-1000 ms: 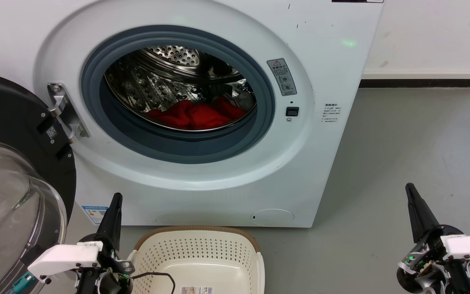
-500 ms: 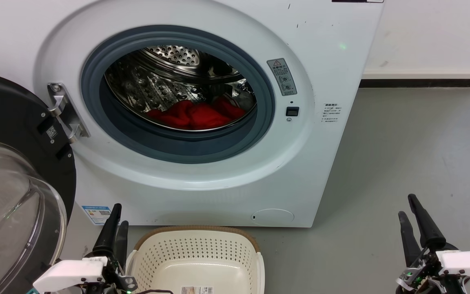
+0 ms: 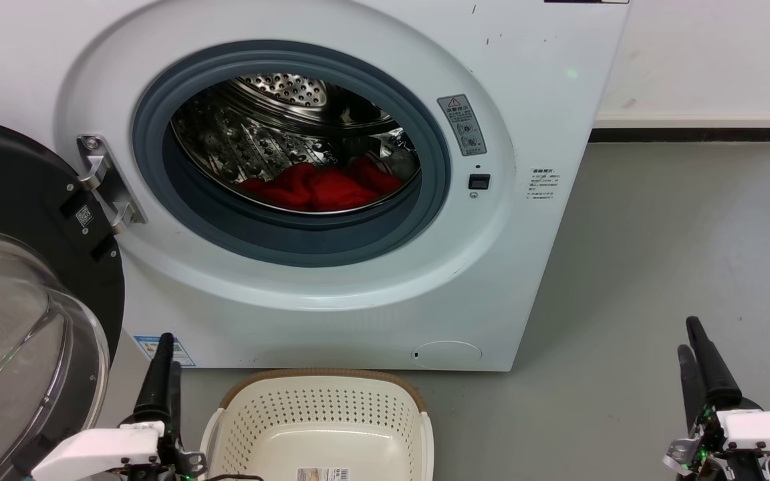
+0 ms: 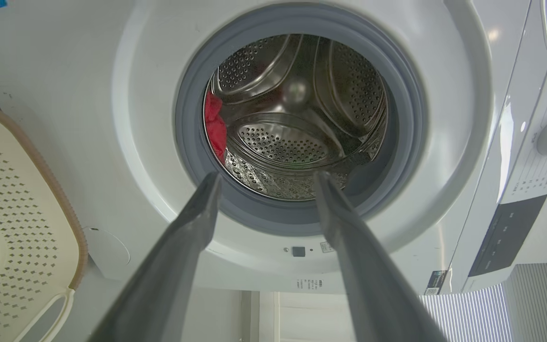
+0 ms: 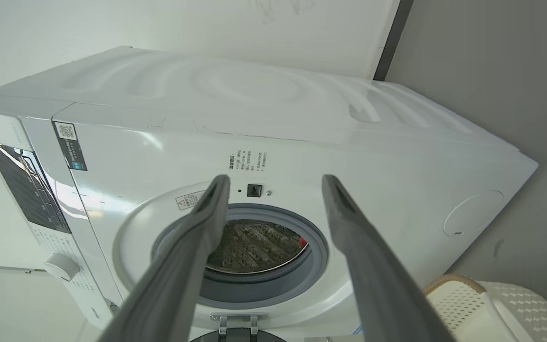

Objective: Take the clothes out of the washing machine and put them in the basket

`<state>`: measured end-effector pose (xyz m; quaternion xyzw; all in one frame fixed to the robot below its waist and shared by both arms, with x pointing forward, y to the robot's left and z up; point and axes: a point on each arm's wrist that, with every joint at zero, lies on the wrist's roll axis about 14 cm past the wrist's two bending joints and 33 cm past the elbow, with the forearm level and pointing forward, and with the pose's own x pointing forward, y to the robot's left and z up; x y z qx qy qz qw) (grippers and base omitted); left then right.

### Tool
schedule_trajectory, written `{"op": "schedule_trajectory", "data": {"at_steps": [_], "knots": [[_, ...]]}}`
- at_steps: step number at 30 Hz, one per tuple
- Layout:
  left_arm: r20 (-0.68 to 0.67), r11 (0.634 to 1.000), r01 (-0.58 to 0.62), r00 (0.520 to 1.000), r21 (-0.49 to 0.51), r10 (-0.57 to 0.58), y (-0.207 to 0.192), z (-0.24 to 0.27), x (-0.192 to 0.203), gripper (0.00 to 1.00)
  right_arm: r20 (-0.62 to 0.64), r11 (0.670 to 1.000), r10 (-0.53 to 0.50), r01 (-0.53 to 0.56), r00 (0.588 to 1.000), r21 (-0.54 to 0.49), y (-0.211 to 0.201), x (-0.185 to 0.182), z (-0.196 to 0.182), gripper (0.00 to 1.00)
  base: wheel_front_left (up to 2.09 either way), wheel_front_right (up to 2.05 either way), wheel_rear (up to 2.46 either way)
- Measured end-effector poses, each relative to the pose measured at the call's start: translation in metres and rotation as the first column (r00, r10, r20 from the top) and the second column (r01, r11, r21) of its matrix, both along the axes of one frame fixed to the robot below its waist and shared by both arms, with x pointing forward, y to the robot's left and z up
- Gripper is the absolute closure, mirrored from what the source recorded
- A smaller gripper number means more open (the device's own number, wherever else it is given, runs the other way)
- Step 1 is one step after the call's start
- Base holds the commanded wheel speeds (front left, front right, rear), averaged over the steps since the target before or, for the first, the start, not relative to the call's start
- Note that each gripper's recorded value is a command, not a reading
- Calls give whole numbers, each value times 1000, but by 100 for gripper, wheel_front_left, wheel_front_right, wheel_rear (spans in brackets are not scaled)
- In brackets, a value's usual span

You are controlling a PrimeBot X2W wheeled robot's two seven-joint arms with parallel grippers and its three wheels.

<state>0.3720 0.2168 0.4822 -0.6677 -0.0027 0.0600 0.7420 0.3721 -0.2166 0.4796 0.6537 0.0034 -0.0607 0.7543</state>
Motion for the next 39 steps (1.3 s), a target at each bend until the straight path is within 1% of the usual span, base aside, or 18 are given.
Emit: {"op": "schedule_trajectory", "data": {"at_steps": [5, 8, 11, 16, 19, 23, 28, 29, 36, 39], "knots": [[6, 996, -37, 999, 85, 37, 12, 4, -1, 0, -9, 995, -26, 25, 1000, -92, -9, -1, 0, 0, 0, 0, 0], [15, 988, -52, 999, 146, 51, 18, 9, 0, 0, 2, 983, -24, 24, 1000, -182, -11, 0, 6, 0, 0, 0, 0], [20, 976, -71, 997, 206, 69, 24, 13, 0, 0, 26, 958, -27, 33, 999, -284, -14, 1, 17, 0, 0, 0, 0], [44, 952, -96, 995, 291, 87, 30, 26, 1, 0, 68, 905, -16, 43, 998, -424, -14, 4, 35, 0, 0, 0, 0], [59, 937, -113, 993, 332, 99, 32, 34, 2, 0, 102, 861, 2, 50, 995, -506, -10, 6, 49, 0, 0, 0, 0], [85, 911, -122, 992, 393, 96, 31, 44, 3, 0, 136, 790, 41, 52, 990, -611, 1, 8, 65, 0, 0, 0, 0], [92, 874, -128, 991, 468, 96, 29, 50, 2, 0, 145, 738, 47, 63, 988, -672, 3, 6, 69, 0, 0, 0, 0], [102, 861, -132, 990, 491, 94, 27, 54, 2, 0, 149, 708, 52, 69, 987, -703, 4, 5, 72, 0, 0, 0, 0], [122, 800, -117, 991, 588, 55, 15, 61, 2, 0, 184, 596, 78, 102, 980, -797, 11, 5, 87, 0, 0, 0, 0], [130, 766, -109, 991, 634, 33, 8, 64, 2, 0, 188, 551, 85, 111, 979, -827, 13, 5, 90, 0, 0, 0, 0]]}}
